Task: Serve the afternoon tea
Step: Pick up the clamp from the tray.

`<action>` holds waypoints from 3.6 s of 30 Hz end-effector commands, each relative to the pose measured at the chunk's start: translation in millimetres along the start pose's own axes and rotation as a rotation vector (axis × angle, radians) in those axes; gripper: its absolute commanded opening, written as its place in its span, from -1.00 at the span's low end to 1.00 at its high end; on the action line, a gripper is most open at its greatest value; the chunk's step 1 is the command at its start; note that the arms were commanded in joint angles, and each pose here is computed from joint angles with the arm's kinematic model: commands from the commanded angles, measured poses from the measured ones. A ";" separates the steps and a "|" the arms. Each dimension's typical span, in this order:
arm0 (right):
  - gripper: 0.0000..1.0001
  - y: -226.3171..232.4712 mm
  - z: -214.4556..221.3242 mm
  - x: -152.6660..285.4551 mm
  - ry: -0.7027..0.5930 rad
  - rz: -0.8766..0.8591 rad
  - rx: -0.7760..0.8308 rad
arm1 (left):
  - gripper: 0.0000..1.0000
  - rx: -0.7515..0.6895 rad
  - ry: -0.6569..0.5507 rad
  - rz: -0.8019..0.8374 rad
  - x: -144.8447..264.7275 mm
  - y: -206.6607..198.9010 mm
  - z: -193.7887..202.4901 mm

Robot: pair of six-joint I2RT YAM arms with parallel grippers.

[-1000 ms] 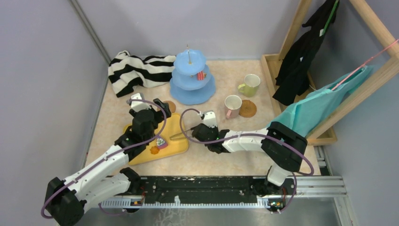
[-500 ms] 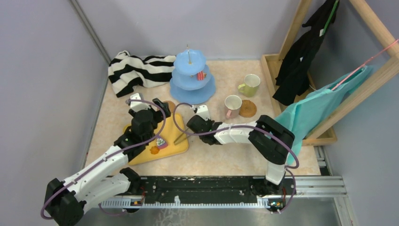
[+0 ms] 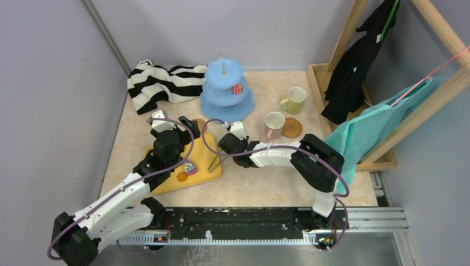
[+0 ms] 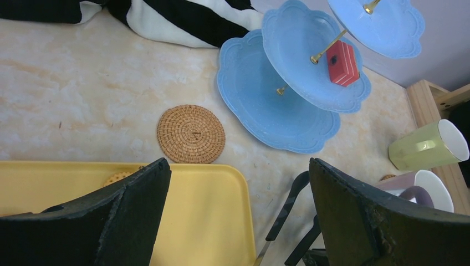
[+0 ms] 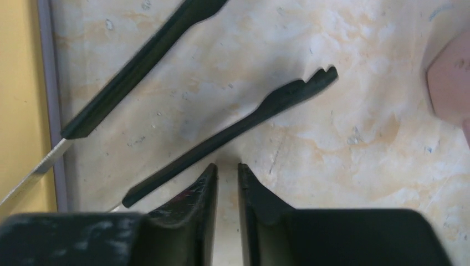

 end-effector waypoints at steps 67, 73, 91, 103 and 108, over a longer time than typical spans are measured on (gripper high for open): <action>0.42 71.2 -24.3 27.4 -0.028 0.142 -0.658 | 0.98 0.094 -0.044 -0.090 19.2 30.0 -4.2; 0.41 68.9 -24.0 15.1 -0.026 0.143 -0.648 | 0.98 0.094 -0.046 -0.094 19.0 30.4 -4.6; 0.16 67.3 -11.2 -2.7 0.023 0.127 -0.578 | 0.98 0.091 -0.039 -0.095 16.0 28.8 -0.9; -0.24 51.2 -19.9 15.5 -0.048 0.045 -0.374 | 0.98 0.091 -0.049 -0.100 17.7 30.3 -5.1; -0.33 48.9 -24.7 24.6 -0.075 0.009 -0.268 | 0.98 0.089 -0.046 -0.100 17.9 29.3 -7.6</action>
Point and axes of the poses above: each gripper's point midway between its finger pads, its own x axis back along the fingers, its own y axis along the line the jaws close on, z = x × y, the point moved 4 cm from there along x, back along the fingers, and after that the axes turned 14 degrees about -x, right-handed, at the moved point
